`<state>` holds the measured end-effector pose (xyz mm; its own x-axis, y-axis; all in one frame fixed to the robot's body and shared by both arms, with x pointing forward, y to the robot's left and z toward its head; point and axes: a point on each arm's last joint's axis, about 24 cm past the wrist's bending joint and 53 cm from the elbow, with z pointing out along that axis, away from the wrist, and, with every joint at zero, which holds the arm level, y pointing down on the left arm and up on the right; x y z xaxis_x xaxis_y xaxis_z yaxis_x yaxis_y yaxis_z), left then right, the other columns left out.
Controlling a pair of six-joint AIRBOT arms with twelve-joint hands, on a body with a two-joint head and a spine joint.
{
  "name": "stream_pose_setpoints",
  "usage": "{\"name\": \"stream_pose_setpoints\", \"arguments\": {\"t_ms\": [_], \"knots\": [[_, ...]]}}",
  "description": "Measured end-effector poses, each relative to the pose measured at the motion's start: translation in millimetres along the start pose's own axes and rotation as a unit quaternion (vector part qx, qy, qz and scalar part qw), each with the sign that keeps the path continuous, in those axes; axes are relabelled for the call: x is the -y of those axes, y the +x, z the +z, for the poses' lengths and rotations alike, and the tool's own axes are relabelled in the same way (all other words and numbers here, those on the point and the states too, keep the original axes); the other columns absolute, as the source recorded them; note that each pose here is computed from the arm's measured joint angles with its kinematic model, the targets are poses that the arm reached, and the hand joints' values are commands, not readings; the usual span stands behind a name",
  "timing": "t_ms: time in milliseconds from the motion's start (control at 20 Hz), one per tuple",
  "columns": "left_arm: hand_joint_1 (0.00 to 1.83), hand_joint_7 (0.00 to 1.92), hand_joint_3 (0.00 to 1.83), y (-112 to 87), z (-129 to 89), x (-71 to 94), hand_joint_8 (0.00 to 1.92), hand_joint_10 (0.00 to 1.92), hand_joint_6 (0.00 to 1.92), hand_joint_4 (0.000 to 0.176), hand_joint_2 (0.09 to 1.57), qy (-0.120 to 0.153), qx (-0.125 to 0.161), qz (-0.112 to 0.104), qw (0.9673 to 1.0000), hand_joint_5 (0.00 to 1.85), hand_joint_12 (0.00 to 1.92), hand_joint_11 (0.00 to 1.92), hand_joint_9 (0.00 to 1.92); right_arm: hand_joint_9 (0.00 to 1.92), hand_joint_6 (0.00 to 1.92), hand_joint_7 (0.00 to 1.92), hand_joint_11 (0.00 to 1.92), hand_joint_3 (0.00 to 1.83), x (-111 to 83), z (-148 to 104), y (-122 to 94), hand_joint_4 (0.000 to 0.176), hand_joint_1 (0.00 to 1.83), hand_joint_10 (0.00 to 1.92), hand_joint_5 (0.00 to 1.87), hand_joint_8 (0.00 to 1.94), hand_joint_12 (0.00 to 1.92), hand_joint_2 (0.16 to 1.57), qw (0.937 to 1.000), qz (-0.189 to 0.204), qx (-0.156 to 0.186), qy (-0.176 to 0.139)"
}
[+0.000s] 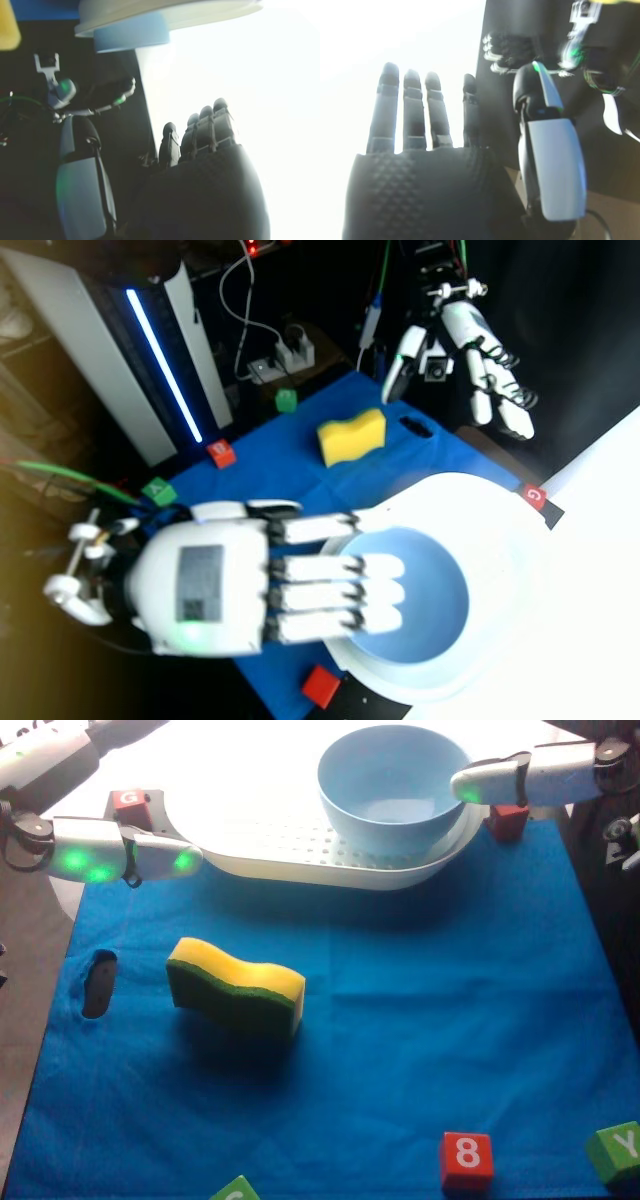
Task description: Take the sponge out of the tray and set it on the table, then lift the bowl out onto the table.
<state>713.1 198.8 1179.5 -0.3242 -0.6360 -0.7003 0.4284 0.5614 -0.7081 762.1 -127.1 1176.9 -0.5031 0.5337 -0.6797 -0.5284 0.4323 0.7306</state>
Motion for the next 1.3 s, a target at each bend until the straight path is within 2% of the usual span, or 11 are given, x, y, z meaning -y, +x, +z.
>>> {"name": "stream_pose_setpoints", "arguments": {"t_ms": [50,100,150,350,600,750,950,1000,1150,1200,1300], "knots": [[0.6,0.0,0.0,0.0,0,-0.4,0.0,0.0,0.0,0.171,0.9,-0.001,0.001,-0.002,1.0,0.07,0.0,0.0,0.0,0.18,0.0,0.15,0.0,0.0,1.1,6,8,0.146,0.56,0.0,0.29,0.0,0.67,1.16,0.9999,-0.005,-0.009,0.005],[0.49,0.0,0.0,2.5,1,1.1,0.0,0.0,0.0,0.175,0.86,0.002,-0.003,0.001,1.0,0.06,0.0,0.0,0.0,0.19,0.0,0.16,0.0,0.0,3.4,13,18,0.148,0.58,0.0,0.28,0.0,0.73,1.16,0.9998,-0.005,-0.017,0.008],[0.46,0.0,0.0,4.4,1,2.3,0.0,0.0,0.0,0.176,0.86,0.005,-0.004,0.001,1.0,0.05,0.0,0.0,0.0,0.25,0.0,0.2,0.02,0.0,6.6,16,23,0.129,0.58,0.0,0.29,0.0,0.81,1.15,0.9996,-0.008,-0.021,0.014],[0.51,0.0,0.0,4.5,1,2.0,0.0,0.0,0.0,0.176,0.87,0.004,-0.002,-0.002,1.0,0.06,0.0,0.0,0.0,0.19,0.0,0.19,0.01,0.0,25.5,26,31,0.125,0.66,0.0,0.34,0.0,0.77,1.1,0.9976,-0.027,-0.032,0.056],[0.48,0.0,0.0,8.9,2,3.6,0.0,0.0,0.0,0.176,0.87,0.008,-0.007,0.0,0.9999,0.04,0.0,0.0,0.0,0.15,0.0,0.18,0.0,0.0,36.9,38,49,0.156,0.52,0.0,0.34,0.0,0.72,1.14,0.9944,-0.044,-0.051,0.082],[0.45,0.0,0.0,8.1,2,3.3,0.0,0.0,0.0,0.176,0.88,0.007,-0.006,-0.001,1.0,0.03,0.0,0.0,0.0,0.16,0.0,0.18,0.0,0.0,45.4,43,56,0.144,0.55,0.0,0.35,0.0,0.64,1.15,0.9916,-0.058,-0.06,0.099],[0.46,0.0,0.0,8.6,2,3.5,0.0,0.0,0.01,0.176,0.87,0.008,-0.007,-0.001,0.9999,0.05,0.0,0.0,0.0,0.26,0.0,0.26,0.0,0.0,48.0,56,67,0.107,0.62,0.01,0.4,0.01,0.83,1.18,0.9865,-0.089,-0.077,0.114],[0.51,0.0,0.0,8.3,2,3.5,0.0,0.0,0.01,0.176,0.87,0.008,-0.006,-0.001,1.0,0.07,0.0,0.0,0.0,0.3,0.0,0.31,0.01,0.0,46.3,61,73,0.076,0.68,0.01,0.44,0.0,0.91,1.19,0.9845,-0.101,-0.086,0.115],[0.52,0.0,0.0,8.9,2,3.3,0.0,0.0,0.01,0.176,0.87,0.008,-0.007,-0.002,0.9999,0.07,0.0,0.0,0.0,0.36,0.0,0.39,0.04,0.0,42.9,71,82,0.03,0.79,0.01,0.5,0.0,0.82,1.19,0.9806,-0.123,-0.098,0.117],[0.53,0.0,0.0,9.1,3,2.9,0.0,0.0,0.01,0.176,0.87,0.008,-0.007,-0.003,0.9999,0.08,0.0,0.0,0.0,0.41,0.01,0.43,0.09,0.0,42.8,73,85,0.001,0.81,0.02,0.54,0.01,0.83,1.19,0.9797,-0.127,-0.101,0.118],[0.48,0.0,0.0,10.7,4,2.0,0.0,0.0,0.0,0.176,0.88,0.007,-0.008,-0.004,0.9999,0.06,0.0,0.0,0.0,0.58,0.01,0.58,0.26,0.0,44.9,73,87,0.0,0.67,0.02,0.66,0.01,0.83,1.27,0.9779,-0.134,-0.105,0.122]]}}
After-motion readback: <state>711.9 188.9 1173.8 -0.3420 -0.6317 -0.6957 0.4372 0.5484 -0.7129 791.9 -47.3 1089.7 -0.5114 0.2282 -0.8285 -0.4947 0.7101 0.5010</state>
